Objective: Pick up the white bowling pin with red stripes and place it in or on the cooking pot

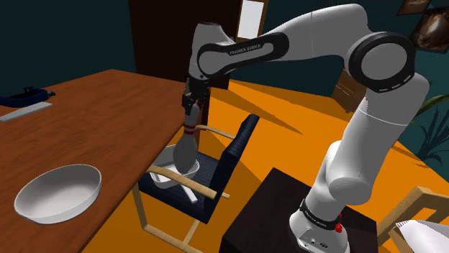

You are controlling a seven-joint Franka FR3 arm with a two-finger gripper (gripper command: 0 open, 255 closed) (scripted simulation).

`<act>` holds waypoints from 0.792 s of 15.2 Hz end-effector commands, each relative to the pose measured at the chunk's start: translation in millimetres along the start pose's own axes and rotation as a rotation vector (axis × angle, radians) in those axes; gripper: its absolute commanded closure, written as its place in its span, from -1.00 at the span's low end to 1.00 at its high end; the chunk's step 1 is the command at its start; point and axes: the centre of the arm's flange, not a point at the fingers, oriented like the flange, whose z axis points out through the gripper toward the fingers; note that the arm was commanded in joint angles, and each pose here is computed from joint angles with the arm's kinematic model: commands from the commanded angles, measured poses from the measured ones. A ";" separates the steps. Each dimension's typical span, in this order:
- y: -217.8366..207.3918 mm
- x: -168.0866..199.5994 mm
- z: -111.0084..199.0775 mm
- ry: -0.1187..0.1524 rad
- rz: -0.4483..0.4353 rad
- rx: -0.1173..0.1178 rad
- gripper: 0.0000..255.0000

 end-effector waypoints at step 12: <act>-1.8 -8.1 49.5 0.004 0.000 0.000 1.00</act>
